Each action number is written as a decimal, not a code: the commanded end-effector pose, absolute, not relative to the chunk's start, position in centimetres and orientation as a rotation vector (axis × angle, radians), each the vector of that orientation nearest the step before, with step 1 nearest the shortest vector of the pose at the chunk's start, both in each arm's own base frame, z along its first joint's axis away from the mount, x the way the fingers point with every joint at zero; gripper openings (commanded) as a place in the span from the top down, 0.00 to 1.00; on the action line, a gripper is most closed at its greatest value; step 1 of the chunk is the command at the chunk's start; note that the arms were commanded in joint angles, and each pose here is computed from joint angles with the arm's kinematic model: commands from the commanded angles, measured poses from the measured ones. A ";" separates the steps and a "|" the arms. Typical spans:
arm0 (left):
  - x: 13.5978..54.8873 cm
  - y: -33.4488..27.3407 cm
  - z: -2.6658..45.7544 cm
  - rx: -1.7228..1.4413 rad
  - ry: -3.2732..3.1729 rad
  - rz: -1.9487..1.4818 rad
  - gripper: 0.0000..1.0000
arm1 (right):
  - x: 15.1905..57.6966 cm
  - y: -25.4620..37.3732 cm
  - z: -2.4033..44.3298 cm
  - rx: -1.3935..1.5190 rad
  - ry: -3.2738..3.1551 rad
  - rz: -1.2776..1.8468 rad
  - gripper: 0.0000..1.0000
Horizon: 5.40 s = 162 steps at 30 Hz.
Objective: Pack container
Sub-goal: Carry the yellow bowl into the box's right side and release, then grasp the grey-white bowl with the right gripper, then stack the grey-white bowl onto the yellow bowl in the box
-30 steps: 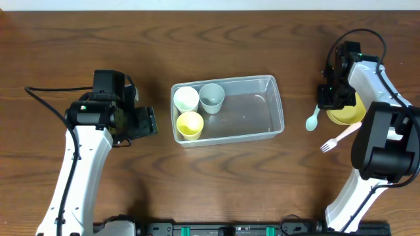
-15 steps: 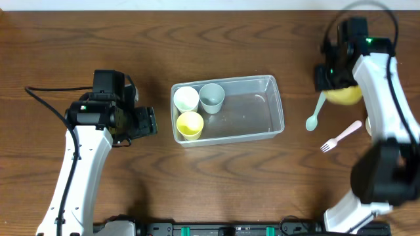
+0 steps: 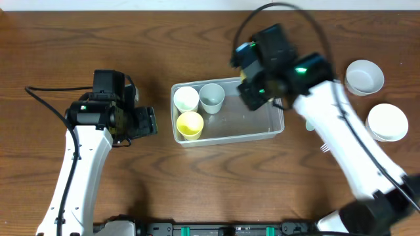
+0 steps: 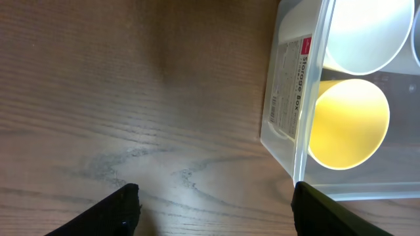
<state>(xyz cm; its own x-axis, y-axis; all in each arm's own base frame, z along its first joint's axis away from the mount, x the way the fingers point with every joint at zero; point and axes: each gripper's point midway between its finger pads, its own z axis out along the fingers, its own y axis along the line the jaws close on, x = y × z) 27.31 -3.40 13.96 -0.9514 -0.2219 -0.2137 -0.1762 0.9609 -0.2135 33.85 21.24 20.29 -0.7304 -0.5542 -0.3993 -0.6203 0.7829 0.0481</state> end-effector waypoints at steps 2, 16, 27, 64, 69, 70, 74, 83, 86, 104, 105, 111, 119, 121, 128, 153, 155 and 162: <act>27.2 -3.5 14.1 -0.285 2.871 -0.294 0.25 | 34.1 22.0 15.6 -0.933 2.723 0.226 0.99; 27.2 -3.5 14.1 -0.284 2.871 -0.294 0.25 | 36.5 21.2 6.6 -0.920 2.893 0.143 0.96; 27.2 -3.5 14.1 -0.284 2.871 -0.294 0.25 | 37.8 18.9 8.9 -0.808 2.891 0.120 0.61; 27.2 -3.5 14.1 -0.280 2.872 -0.293 0.25 | 45.2 -13.5 2.6 0.351 2.923 -0.034 0.13; 27.1 -3.5 14.1 -0.281 2.875 -0.294 0.25 | 45.0 -13.4 2.0 0.343 2.940 -0.030 0.37; 27.0 -3.5 14.1 -0.281 2.876 -0.293 0.25 | 45.0 -13.4 2.0 0.343 2.941 -0.030 0.45; 27.0 -3.5 14.1 -0.281 2.879 -0.293 0.25 | 44.8 -13.4 2.0 0.344 2.950 -0.028 0.64; 27.0 -3.5 14.1 -0.282 2.879 -0.293 0.25 | 44.6 -13.2 2.0 0.342 2.958 -0.025 0.86; 27.0 -3.5 14.1 -0.281 2.879 -0.293 0.25 | 44.7 -13.0 2.0 0.334 2.959 -0.025 0.90; 27.0 -3.5 14.1 -0.282 2.879 -0.293 0.25 | 47.0 -7.7 13.8 0.119 2.770 -0.001 0.99; 27.0 -3.5 14.1 -0.282 2.879 -0.293 0.25 | 46.9 -6.6 15.4 0.084 2.746 0.022 0.99; 27.0 -3.5 14.1 -0.281 2.879 -0.293 0.25 | 43.5 2.6 24.9 -0.226 2.583 0.114 0.99; 27.0 -3.5 14.1 -0.282 2.879 -0.293 0.25 | 37.9 14.8 25.1 -0.633 2.587 0.219 0.99; 27.0 -3.5 14.1 -0.282 2.880 -0.293 0.25 | 36.9 16.8 23.5 -0.709 2.612 0.234 0.99; 26.9 -3.5 14.1 -0.282 2.882 -0.293 0.25 | 35.5 20.1 17.3 -0.815 2.703 0.240 0.99; 26.9 -3.5 14.1 -0.282 2.882 -0.292 0.25 | 39.1 12.2 17.3 -0.202 2.720 -0.109 0.73; 26.9 -3.5 14.1 -0.282 2.882 -0.292 0.25 | 39.6 9.6 18.5 -0.023 2.703 -0.086 0.75; 26.9 -3.5 14.1 -0.282 2.882 -0.292 0.25 | 38.1 3.7 15.6 0.254 2.872 0.065 0.79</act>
<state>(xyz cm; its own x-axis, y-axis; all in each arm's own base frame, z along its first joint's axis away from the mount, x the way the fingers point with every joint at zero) 27.01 -3.41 13.87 -0.9541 -0.2215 -0.2017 -0.1783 0.9610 -0.2116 38.90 3.78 17.18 -0.9407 0.0995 -0.3243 0.1068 0.9943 -0.0048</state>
